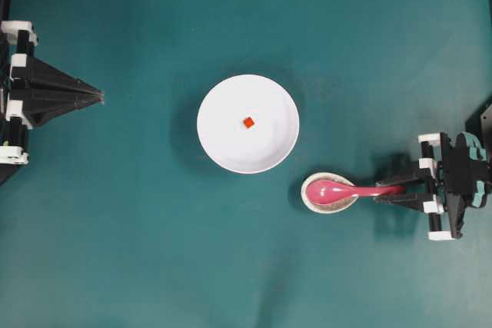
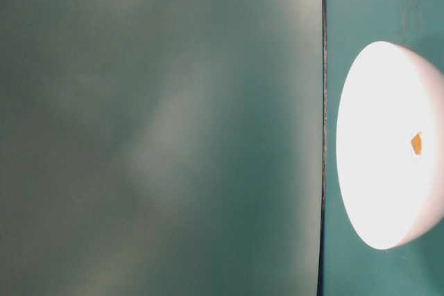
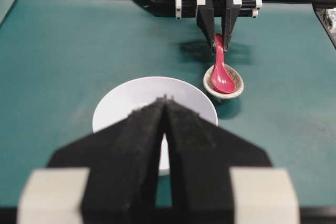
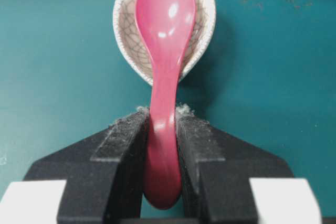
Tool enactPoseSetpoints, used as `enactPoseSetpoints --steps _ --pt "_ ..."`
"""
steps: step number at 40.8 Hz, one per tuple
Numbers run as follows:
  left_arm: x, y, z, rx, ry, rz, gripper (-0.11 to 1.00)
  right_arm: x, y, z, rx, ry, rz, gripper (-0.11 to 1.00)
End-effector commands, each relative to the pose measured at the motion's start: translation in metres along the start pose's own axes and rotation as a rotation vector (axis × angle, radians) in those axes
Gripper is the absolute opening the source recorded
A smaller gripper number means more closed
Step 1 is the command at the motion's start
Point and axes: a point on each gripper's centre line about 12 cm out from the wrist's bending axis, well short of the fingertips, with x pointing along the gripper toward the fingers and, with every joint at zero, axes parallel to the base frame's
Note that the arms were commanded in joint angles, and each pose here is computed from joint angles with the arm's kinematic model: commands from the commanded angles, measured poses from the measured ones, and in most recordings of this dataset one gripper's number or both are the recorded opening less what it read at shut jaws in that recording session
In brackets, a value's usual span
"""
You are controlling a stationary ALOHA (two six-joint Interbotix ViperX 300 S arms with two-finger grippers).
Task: Grip the spoon and scoop the red block from the bowl with right arm.
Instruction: 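Lower the right gripper around the pink spoon handle and close it, then lift the pink spoon from the spoon rest and carry it over the bowl, then lower the spoon bowl into the white bowl beside the red cube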
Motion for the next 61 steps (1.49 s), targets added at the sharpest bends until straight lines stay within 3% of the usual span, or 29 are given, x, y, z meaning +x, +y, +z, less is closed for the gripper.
enactPoseSetpoints --steps 1,6,12,20,30,36,43,53,61 --pt "0.002 0.000 0.011 -0.002 -0.028 0.001 0.00 0.002 0.005 0.007 0.016 -0.035 0.013 0.22" --pt "0.002 0.000 0.011 -0.014 -0.025 0.000 0.00 0.002 0.010 0.021 0.050 -0.086 0.032 0.22" --pt "0.001 0.000 0.013 -0.020 -0.029 0.001 0.00 0.001 0.012 0.048 0.140 -0.158 0.044 0.22" --pt "0.001 0.000 0.015 -0.021 -0.031 0.000 0.00 0.006 0.008 0.086 0.233 -0.147 0.035 0.22" --pt "0.001 0.000 0.017 -0.023 -0.017 0.000 0.00 0.014 -0.007 0.154 0.275 0.014 0.066 0.22" --pt "0.001 0.000 0.017 -0.025 -0.008 0.002 0.00 0.016 -0.035 0.202 0.345 0.149 0.084 0.22" --pt "0.002 0.000 0.019 -0.026 -0.011 0.002 0.00 0.023 -0.069 0.239 0.420 0.270 0.082 0.22" --pt "0.002 0.000 0.020 -0.026 -0.014 0.002 0.00 0.048 -0.099 0.258 0.559 0.402 0.061 0.22" --pt "0.002 0.000 0.020 -0.025 -0.011 0.002 0.00 0.066 -0.109 0.256 0.553 0.593 -0.003 0.22"
